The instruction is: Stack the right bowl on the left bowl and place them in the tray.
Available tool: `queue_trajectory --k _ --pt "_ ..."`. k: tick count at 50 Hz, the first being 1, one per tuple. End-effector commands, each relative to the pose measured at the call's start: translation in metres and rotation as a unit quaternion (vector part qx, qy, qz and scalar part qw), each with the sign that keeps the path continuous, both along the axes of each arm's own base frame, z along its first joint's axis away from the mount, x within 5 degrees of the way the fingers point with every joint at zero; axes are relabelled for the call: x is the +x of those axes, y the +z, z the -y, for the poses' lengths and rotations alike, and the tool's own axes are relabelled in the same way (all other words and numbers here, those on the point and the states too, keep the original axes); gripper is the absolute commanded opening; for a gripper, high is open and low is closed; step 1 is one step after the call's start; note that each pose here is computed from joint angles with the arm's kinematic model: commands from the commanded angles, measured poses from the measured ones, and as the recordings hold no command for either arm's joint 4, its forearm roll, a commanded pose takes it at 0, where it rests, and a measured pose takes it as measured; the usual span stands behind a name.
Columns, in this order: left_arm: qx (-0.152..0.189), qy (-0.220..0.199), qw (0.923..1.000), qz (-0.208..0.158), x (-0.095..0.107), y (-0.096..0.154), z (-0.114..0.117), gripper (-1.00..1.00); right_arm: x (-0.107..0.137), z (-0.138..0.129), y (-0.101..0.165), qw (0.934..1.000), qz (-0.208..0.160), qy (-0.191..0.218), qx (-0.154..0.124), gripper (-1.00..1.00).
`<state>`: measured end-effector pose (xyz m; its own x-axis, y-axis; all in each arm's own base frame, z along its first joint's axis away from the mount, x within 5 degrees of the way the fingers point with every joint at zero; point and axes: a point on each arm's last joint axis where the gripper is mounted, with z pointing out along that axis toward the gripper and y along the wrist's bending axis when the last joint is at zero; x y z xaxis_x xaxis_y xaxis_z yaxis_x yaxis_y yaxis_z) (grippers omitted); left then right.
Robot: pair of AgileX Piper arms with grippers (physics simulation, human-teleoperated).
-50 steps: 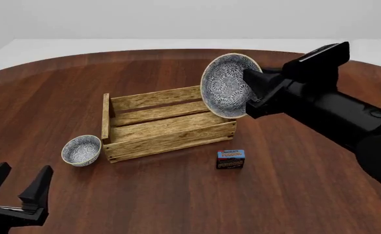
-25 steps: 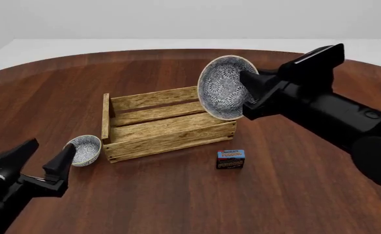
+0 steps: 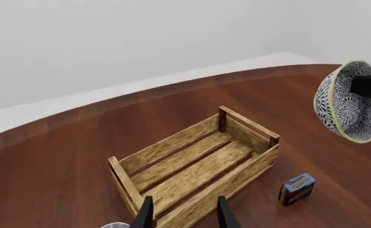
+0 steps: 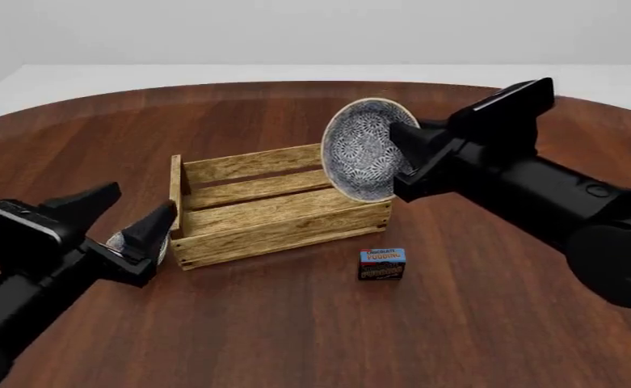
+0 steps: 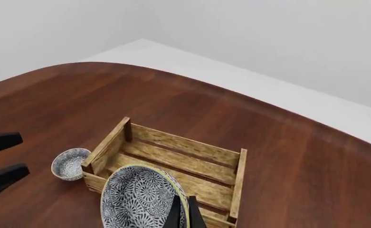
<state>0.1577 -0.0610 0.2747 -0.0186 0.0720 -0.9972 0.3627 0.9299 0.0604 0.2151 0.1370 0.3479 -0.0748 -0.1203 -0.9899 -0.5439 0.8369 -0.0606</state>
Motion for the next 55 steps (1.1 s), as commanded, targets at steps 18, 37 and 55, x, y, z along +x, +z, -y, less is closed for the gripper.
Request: queue_trajectory --k 18,37,55 --pt "0.021 -0.063 0.9978 0.002 0.03 0.022 0.04 1.0 0.013 0.009 -0.006 0.9993 -0.021 -0.029 -0.011 -1.0" --pt "0.032 -0.1 0.9945 -0.008 0.056 0.021 0.075 1.0 0.015 0.008 -0.008 0.9993 -0.024 -0.028 -0.011 -1.0" --pt "0.037 -0.122 0.9918 -0.008 0.067 0.032 0.096 1.0 0.017 0.005 -0.012 0.9992 -0.027 -0.026 -0.015 -1.0"
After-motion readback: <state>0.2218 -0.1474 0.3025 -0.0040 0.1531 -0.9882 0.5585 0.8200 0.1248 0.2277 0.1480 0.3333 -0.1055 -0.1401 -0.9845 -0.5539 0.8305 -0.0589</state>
